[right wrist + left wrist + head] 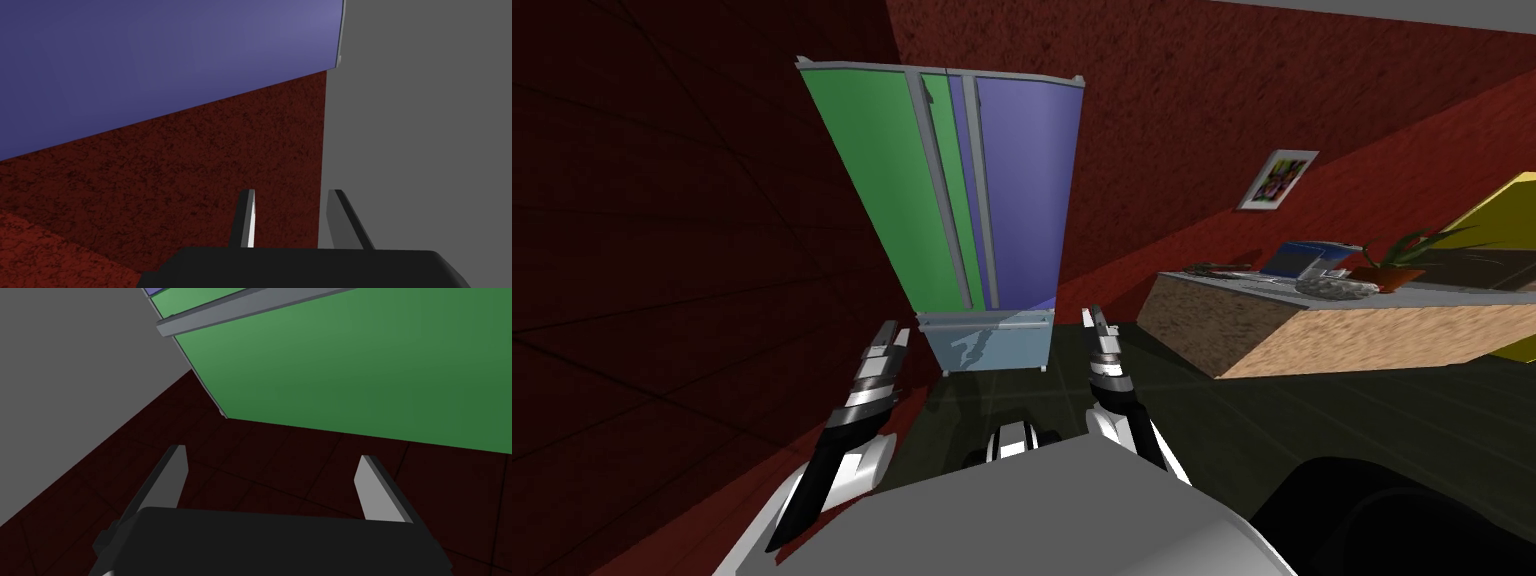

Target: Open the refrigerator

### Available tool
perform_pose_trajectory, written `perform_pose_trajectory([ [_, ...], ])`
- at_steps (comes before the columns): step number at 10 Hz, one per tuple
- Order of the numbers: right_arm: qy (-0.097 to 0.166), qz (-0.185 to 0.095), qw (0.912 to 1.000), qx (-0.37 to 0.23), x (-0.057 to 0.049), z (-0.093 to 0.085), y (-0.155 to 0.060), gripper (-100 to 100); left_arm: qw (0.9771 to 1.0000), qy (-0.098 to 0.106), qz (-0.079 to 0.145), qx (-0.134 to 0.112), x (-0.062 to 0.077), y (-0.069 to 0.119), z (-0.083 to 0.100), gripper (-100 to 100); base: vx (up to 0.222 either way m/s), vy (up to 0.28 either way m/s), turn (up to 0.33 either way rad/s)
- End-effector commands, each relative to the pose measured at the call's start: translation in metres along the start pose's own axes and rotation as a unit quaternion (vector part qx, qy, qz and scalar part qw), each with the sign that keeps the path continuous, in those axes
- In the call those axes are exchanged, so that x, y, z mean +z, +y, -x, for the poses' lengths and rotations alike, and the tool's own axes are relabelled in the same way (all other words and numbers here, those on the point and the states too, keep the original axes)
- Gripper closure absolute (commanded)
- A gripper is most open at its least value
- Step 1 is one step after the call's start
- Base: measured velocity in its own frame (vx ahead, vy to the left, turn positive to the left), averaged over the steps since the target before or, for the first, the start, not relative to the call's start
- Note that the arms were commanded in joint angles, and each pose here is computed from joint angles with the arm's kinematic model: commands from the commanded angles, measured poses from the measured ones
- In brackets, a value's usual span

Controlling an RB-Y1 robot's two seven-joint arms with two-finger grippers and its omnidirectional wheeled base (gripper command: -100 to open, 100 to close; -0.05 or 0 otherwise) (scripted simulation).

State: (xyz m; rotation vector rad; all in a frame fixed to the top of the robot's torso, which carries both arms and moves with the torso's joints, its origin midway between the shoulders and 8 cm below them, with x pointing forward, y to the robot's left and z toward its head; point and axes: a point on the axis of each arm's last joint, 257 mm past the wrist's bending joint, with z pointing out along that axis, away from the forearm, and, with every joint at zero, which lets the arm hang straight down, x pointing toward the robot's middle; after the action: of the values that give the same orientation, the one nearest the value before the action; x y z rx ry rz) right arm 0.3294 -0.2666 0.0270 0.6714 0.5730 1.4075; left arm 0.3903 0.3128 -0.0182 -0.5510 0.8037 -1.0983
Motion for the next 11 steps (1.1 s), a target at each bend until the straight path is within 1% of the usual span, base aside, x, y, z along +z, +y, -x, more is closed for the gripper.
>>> perform_pose_trajectory([
  [1,0.000,0.000,1.0000,0.000,0.000,0.000,0.000,0,0.9999,0.000,0.003,0.012,-0.002,0.016,0.005,-100,0.048,-0.029,0.037],
  [2,0.000,0.000,1.0000,0.000,0.000,0.000,0.000,0,0.9999,0.001,0.008,0.012,-0.003,0.020,0.004,-100,0.039,-0.028,0.027],
  [3,0.000,0.000,1.0000,0.000,0.000,0.000,0.000,0,0.9998,-0.001,0.003,0.019,-0.002,0.026,0.008,-100,0.040,-0.037,0.047],
  [4,0.000,0.000,1.0000,0.000,0.000,0.000,0.000,0,0.9998,-0.001,0.011,0.019,-0.004,0.032,0.008,-100,0.039,-0.031,0.019],
  [5,0.000,0.000,1.0000,0.000,0.000,0.000,0.000,0,0.9996,-0.003,0.007,0.026,-0.002,0.037,0.012,-100,0.055,-0.034,0.040],
  [6,0.000,0.000,1.0000,0.000,0.000,0.000,0.000,0,0.9995,-0.003,0.014,0.026,-0.005,0.045,0.012,-100,0.050,-0.031,0.026],
  [7,0.000,0.000,1.0000,0.000,0.000,0.000,0.000,0,0.9994,-0.006,0.009,0.034,-0.003,0.049,0.016,-100,0.061,-0.046,0.043],
  [8,0.000,0.000,1.0000,0.000,0.000,0.000,0.000,0,0.9993,-0.006,0.018,0.034,-0.006,0.056,0.016,-100,0.047,-0.038,0.027],
  [9,0.000,0.000,1.0000,0.000,0.000,0.000,0.000,0,0.9990,-0.010,0.013,0.041,-0.005,0.061,0.021,-100,0.053,-0.045,0.049],
  [10,0.000,0.000,1.0000,0.000,0.000,0.000,0.000,0,0.9989,-0.009,0.021,0.041,-0.008,0.068,0.020,-100,0.041,-0.043,0.023],
  [11,0.000,0.000,1.0000,0.000,0.000,0.000,0.000,0,0.9986,-0.013,0.014,0.049,-0.005,0.070,0.025,-100,0.041,-0.053,0.043],
])
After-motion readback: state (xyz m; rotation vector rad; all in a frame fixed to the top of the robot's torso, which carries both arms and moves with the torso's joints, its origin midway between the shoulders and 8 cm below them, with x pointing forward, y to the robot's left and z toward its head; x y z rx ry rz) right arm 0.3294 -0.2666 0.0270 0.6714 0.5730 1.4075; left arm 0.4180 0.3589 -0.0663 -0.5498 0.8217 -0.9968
